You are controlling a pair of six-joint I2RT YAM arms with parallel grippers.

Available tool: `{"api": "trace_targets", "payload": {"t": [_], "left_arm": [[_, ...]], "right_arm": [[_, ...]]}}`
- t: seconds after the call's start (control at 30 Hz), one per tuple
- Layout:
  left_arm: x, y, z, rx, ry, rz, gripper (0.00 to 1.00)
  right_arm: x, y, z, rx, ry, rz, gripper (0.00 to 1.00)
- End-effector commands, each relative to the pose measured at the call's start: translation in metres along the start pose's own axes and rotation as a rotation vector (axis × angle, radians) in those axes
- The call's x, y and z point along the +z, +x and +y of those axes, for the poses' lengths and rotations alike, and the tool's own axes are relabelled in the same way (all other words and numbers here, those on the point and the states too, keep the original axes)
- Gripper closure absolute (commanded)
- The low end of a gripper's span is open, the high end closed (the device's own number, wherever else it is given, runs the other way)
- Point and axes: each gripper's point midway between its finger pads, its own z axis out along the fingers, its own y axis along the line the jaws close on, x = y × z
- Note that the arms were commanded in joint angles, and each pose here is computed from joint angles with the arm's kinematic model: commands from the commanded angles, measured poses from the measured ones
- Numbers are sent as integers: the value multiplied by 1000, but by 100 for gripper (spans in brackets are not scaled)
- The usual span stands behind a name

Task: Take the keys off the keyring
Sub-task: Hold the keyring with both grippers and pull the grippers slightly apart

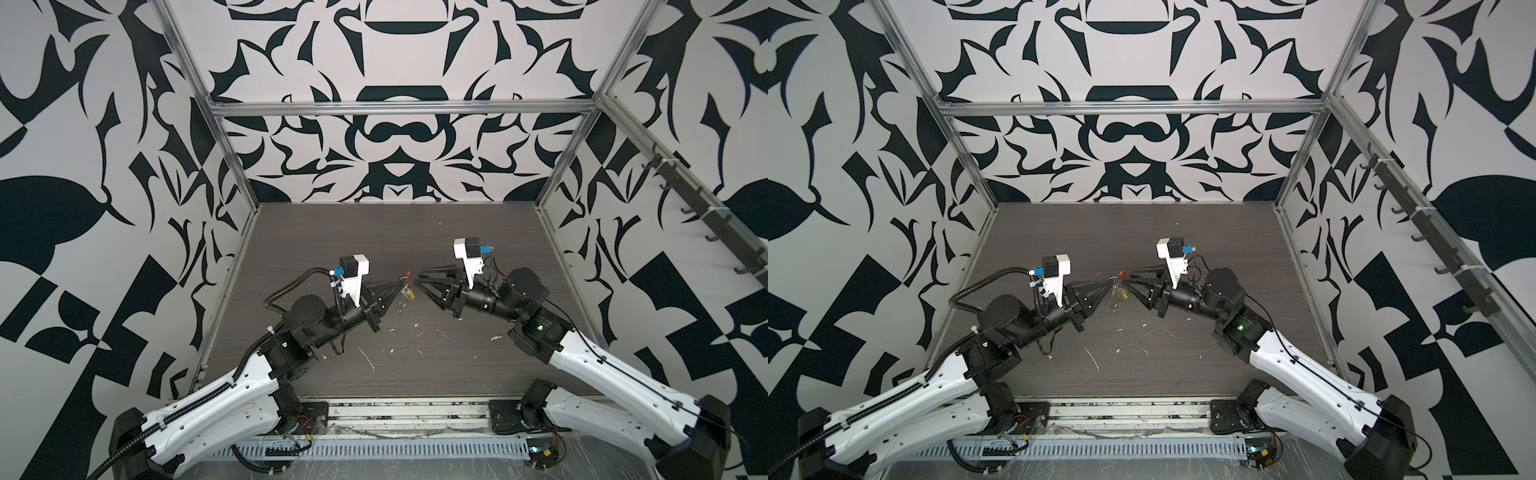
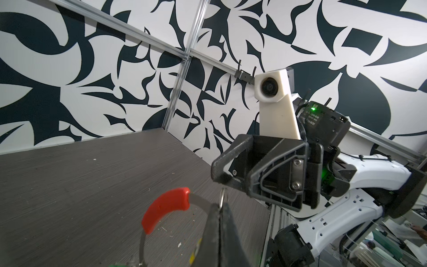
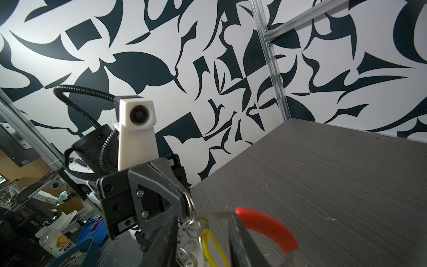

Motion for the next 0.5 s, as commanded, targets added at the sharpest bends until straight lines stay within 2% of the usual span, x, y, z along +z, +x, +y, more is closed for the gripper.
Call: {"api": "trace_targets", "payload": {"t": [0.0, 0.23, 0.47], "left_arm": [[-5, -17, -7, -6, 22, -67, 100], [-5, -15, -9, -5, 35, -60, 100], [-5, -14, -9, -6, 35, -55, 100]], "right_arm": [[0, -18, 19, -32, -78, -53, 60], [11, -12, 27, 3, -172, -8, 60], [13, -12, 28, 9, -189, -10, 65]]}}
